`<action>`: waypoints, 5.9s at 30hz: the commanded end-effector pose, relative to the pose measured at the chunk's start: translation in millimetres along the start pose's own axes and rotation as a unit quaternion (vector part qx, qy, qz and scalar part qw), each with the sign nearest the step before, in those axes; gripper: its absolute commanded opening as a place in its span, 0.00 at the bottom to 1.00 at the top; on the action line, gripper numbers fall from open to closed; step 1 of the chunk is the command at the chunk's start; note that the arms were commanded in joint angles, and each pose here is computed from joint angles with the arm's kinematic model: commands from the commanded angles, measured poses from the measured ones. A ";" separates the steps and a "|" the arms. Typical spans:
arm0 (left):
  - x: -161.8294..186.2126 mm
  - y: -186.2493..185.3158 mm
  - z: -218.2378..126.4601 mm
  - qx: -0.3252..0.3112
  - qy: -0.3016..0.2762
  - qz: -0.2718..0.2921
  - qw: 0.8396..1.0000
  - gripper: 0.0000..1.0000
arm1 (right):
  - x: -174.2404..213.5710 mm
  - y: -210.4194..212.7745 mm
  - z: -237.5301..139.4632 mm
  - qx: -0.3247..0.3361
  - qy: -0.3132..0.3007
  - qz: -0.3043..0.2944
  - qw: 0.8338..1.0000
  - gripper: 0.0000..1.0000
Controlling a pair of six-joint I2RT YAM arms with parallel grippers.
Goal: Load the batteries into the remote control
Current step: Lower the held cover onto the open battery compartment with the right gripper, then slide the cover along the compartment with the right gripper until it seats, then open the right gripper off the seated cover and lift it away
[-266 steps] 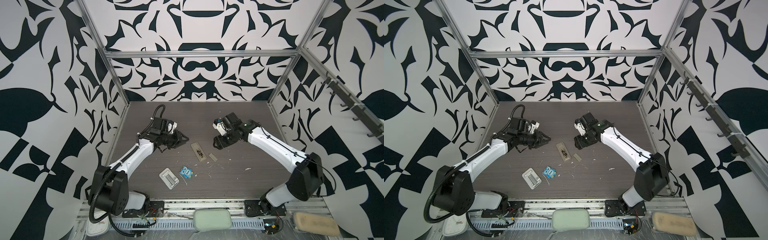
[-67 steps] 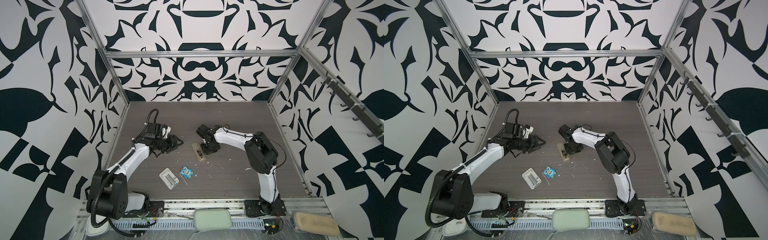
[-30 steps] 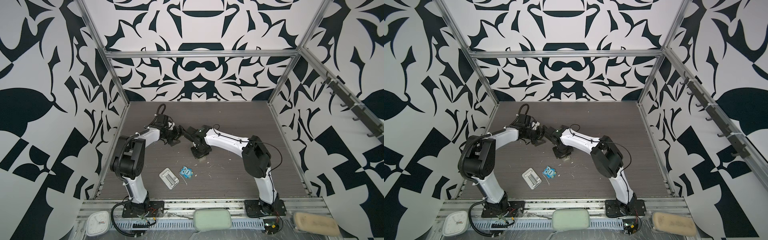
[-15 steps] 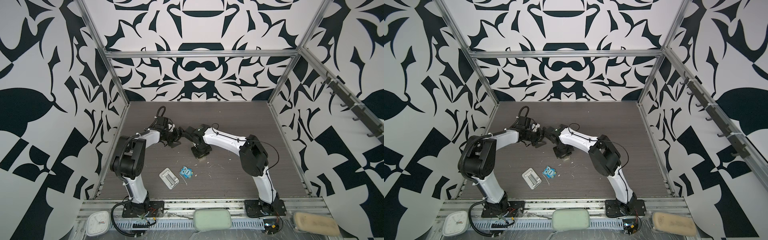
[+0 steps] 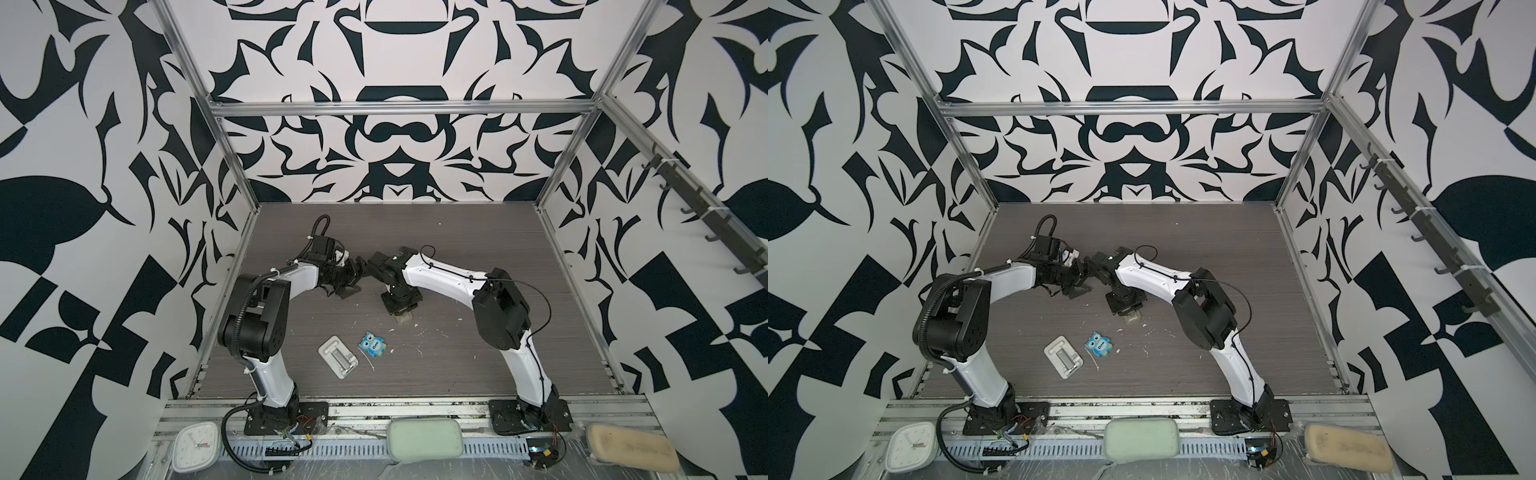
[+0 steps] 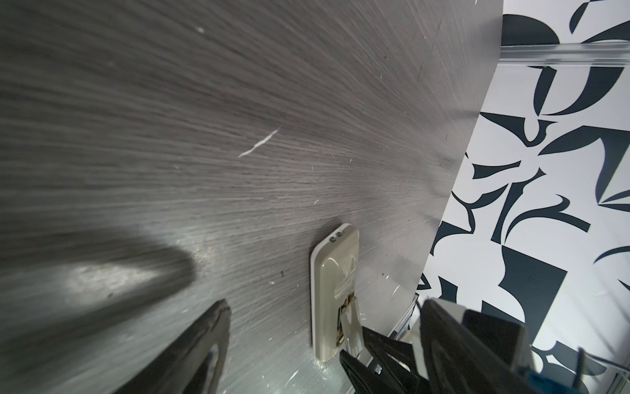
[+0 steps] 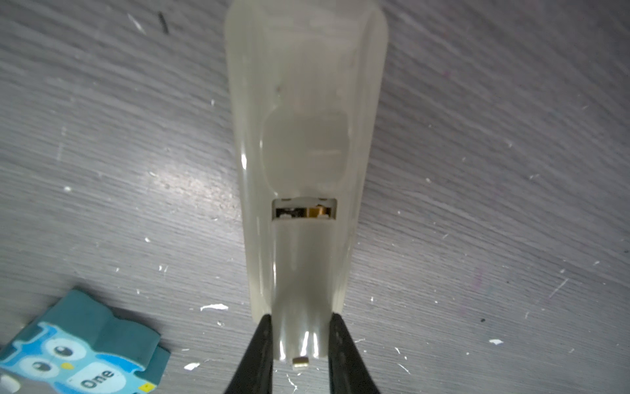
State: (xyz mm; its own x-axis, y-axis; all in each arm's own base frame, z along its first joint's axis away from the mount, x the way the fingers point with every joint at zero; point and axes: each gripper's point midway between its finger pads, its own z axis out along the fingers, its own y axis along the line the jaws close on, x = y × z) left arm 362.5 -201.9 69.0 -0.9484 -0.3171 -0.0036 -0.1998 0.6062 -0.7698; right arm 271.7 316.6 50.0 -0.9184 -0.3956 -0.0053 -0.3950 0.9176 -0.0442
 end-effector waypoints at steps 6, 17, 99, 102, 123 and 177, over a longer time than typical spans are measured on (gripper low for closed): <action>-1.5 -10.2 -10.8 0.017 -0.008 0.019 1.000 0.90 | -6.1 -4.8 -9.9 0.009 -0.005 0.014 1.000 0.05; -1.8 -11.4 -13.7 0.023 -0.008 0.023 0.999 0.90 | -8.0 -7.4 -6.6 0.016 0.001 0.020 1.000 0.05; 2.1 -0.6 -23.2 0.050 -0.019 0.009 0.999 0.90 | -7.4 1.4 -2.7 0.020 0.015 0.032 0.999 0.27; 2.3 -1.4 -24.0 0.052 -0.019 0.011 0.998 0.90 | -8.8 1.8 -4.6 0.022 0.010 0.032 0.999 0.29; 6.5 -1.0 -26.4 0.052 -0.018 0.012 0.998 0.90 | -15.6 2.0 -34.2 0.029 -0.033 0.022 0.999 0.47; 30.6 -10.2 -54.3 0.034 -0.036 0.030 0.998 0.96 | -14.5 -26.0 -12.2 -0.021 -0.052 0.063 0.996 0.58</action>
State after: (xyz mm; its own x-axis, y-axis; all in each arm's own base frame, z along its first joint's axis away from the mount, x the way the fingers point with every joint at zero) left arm 327.9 -178.0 110.9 -0.9344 -0.3384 -0.1113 -0.1129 0.5776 -0.8085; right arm 290.6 297.0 43.2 -0.9657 -0.2486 -0.0750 -0.2522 0.9667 0.0428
